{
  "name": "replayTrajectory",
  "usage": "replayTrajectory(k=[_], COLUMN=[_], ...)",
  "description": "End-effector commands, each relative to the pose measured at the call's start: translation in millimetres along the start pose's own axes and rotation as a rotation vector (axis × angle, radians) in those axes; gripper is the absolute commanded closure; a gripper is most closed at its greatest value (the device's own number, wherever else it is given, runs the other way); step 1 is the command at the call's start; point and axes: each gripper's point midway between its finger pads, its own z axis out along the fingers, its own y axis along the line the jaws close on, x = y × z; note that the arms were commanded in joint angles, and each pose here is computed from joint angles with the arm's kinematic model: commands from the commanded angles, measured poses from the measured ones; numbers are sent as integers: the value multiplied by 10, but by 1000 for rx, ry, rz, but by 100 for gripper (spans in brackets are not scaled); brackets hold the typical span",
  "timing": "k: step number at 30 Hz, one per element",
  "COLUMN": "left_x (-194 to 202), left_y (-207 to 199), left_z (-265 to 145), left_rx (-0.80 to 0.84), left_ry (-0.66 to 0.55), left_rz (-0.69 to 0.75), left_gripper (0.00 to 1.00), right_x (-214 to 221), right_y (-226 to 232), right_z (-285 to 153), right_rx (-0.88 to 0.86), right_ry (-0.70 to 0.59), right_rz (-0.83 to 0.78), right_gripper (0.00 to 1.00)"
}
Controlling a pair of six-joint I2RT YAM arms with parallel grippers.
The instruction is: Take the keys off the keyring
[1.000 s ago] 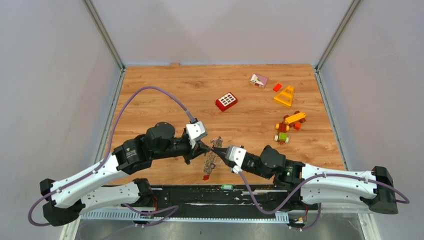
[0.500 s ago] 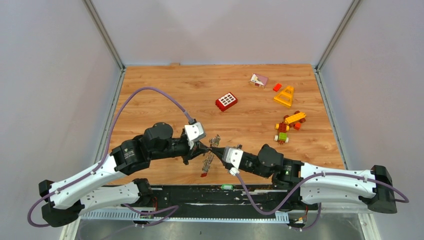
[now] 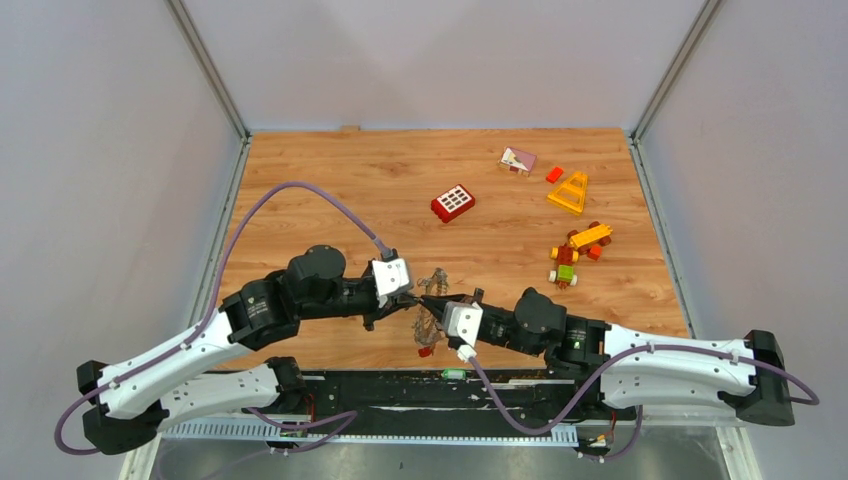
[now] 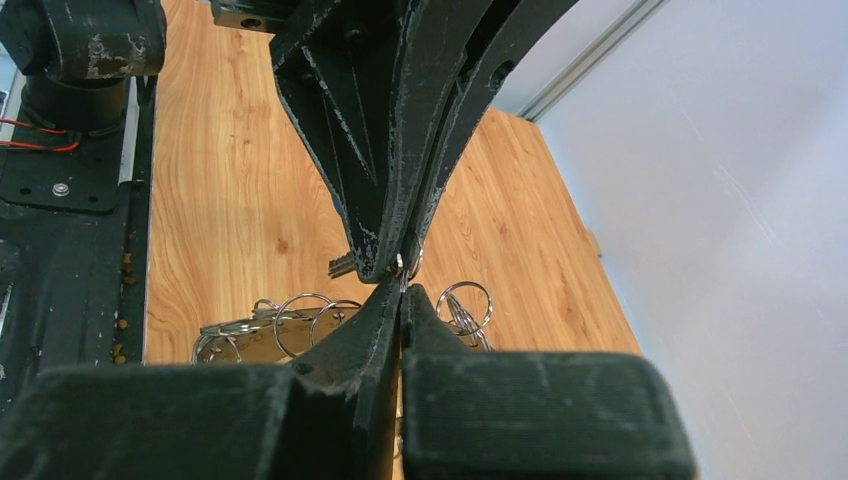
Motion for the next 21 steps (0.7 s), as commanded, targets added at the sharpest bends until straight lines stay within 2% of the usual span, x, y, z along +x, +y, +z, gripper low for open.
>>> replayTrajectory(k=[1, 10, 21], left_x=[-393, -389, -405], left_y=[-177, -272, -324], left_z=[-165, -182, -203], left_rx=[103, 167, 194], left_ry=[-132, -133, -139], left_rz=[116, 173, 165], left_gripper=[100, 100, 100], right_x=[-529, -657, -824], right_y=[-343, -389, -479], right_z=[-90, -164, -377], right_rx=[75, 74, 120], right_ry=[-143, -188, -285], right_rz=[-44, -95, -34], right_gripper=[100, 100, 100])
